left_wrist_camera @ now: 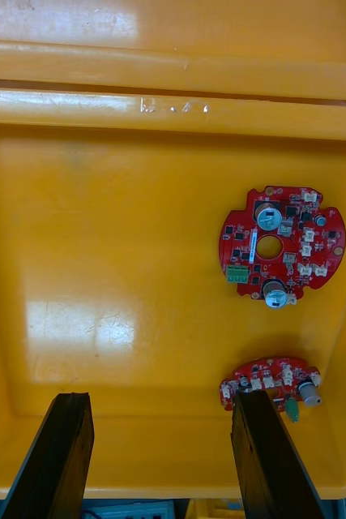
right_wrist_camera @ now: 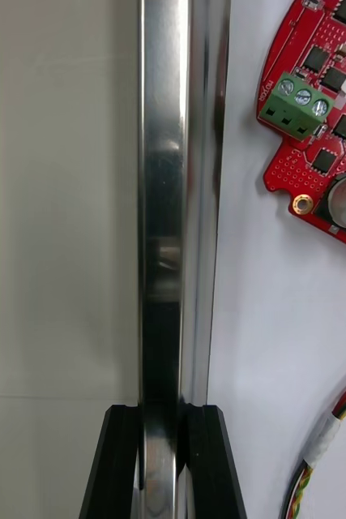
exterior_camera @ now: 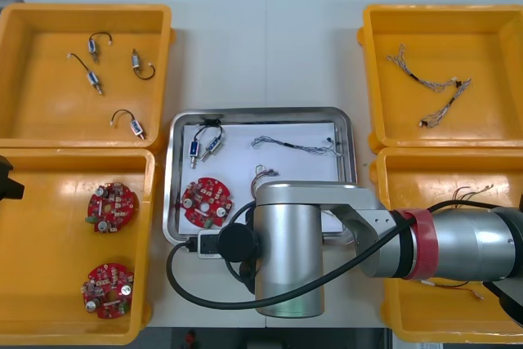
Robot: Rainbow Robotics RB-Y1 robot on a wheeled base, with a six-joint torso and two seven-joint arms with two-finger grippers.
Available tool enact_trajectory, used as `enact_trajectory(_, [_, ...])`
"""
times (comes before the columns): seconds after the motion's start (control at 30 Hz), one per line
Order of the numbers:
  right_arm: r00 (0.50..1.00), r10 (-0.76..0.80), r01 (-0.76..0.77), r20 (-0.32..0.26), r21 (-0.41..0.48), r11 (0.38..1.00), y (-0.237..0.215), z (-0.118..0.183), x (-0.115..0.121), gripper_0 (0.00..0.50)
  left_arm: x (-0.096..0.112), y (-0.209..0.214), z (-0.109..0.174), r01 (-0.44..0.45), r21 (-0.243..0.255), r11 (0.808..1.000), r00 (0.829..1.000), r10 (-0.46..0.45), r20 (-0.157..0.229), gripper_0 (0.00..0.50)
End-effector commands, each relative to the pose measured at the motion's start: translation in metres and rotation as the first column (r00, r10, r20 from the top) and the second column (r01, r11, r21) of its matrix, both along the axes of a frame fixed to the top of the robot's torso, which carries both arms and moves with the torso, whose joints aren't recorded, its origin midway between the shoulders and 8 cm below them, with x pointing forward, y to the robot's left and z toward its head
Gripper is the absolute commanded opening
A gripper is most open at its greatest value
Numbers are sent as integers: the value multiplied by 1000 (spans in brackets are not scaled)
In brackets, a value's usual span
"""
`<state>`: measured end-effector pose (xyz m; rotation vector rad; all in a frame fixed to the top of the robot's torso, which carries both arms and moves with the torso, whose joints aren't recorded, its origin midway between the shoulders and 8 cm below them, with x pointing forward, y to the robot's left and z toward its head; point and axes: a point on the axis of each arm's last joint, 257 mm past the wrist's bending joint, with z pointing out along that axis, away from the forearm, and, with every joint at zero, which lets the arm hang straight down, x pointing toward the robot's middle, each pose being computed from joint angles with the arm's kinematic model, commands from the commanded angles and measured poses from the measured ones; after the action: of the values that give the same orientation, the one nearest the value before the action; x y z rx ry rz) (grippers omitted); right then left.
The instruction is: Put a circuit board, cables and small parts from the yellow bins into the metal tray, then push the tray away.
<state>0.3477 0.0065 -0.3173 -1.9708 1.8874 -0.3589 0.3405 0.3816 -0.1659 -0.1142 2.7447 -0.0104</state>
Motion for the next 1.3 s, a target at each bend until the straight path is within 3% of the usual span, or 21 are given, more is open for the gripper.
enact_trajectory(0.03, [997, 59, -60, 52, 12, 998, 19, 14, 4, 0, -3, 9, 11, 63, 66, 996, 998, -65, 20, 500])
enact_trajectory(0.67, [975, 28, -24, 222, -20, 1000, 15, 66, 74, 0, -3, 9, 11, 63, 66, 996, 998, -65, 20, 500])
enact_trajectory(1.3, [969, -24, 30, 246, -21, 999, 23, 113, 138, 0, -3, 9, 11, 63, 66, 996, 998, -65, 20, 500])
